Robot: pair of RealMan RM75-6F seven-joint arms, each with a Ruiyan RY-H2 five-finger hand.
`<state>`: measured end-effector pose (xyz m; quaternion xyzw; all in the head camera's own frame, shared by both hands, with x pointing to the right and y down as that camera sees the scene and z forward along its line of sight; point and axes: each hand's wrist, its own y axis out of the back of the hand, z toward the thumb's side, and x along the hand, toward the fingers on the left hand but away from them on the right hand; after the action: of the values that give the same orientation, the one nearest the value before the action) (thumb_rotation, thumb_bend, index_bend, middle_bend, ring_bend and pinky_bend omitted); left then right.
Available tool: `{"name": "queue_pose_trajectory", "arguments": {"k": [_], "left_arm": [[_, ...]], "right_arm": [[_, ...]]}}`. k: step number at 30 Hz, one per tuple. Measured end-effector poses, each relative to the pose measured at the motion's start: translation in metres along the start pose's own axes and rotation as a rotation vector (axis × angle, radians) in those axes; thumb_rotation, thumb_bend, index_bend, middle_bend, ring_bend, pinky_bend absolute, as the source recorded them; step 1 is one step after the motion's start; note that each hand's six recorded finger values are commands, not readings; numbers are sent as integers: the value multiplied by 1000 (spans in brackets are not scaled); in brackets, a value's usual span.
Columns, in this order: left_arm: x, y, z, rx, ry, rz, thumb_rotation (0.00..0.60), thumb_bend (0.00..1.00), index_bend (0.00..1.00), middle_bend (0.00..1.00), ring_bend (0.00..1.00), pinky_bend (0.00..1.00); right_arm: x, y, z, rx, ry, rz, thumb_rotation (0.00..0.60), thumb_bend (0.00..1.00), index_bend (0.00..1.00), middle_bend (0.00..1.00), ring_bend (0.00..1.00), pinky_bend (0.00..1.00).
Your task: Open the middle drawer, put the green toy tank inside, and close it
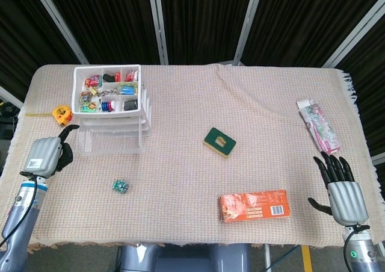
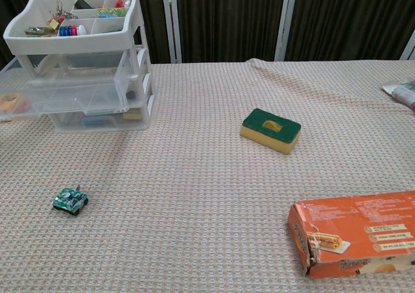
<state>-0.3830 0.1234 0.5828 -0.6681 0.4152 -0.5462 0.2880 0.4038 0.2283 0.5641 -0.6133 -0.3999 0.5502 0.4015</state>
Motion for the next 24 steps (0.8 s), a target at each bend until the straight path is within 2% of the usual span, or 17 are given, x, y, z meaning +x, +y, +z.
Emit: {"name": "queue_pose_trajectory", "arguments": {"k": [6, 12, 15, 20, 22, 24], "left_arm": [[-27, 5, 10, 29, -74, 33, 600, 210, 224, 833, 814, 707], [-65, 0, 19, 110, -157, 5, 600, 36, 239, 779, 762, 692], [-82, -8, 19, 146, -175, -28, 600, 3, 231, 726, 710, 656], [-86, -23, 20, 182, -189, -68, 600, 0, 221, 658, 655, 605], [-87, -28, 22, 192, -197, -79, 600, 0, 222, 694, 690, 610], [-87, -35, 24, 209, -205, -90, 600, 10, 227, 774, 753, 633]], "right_arm": [[0, 0, 0, -2, 1, 2, 600, 5, 81, 0, 0, 0], [0, 0, 0, 0, 0, 1, 600, 5, 81, 0, 0, 0], [0, 0, 0, -1, -1, 0, 600, 5, 81, 0, 0, 0], [0, 0, 0, -1, -2, 1, 600, 4, 81, 0, 0, 0], [0, 0, 0, -1, -2, 3, 600, 5, 81, 0, 0, 0], [0, -1, 0, -1, -2, 3, 600, 5, 81, 0, 0, 0]]}}
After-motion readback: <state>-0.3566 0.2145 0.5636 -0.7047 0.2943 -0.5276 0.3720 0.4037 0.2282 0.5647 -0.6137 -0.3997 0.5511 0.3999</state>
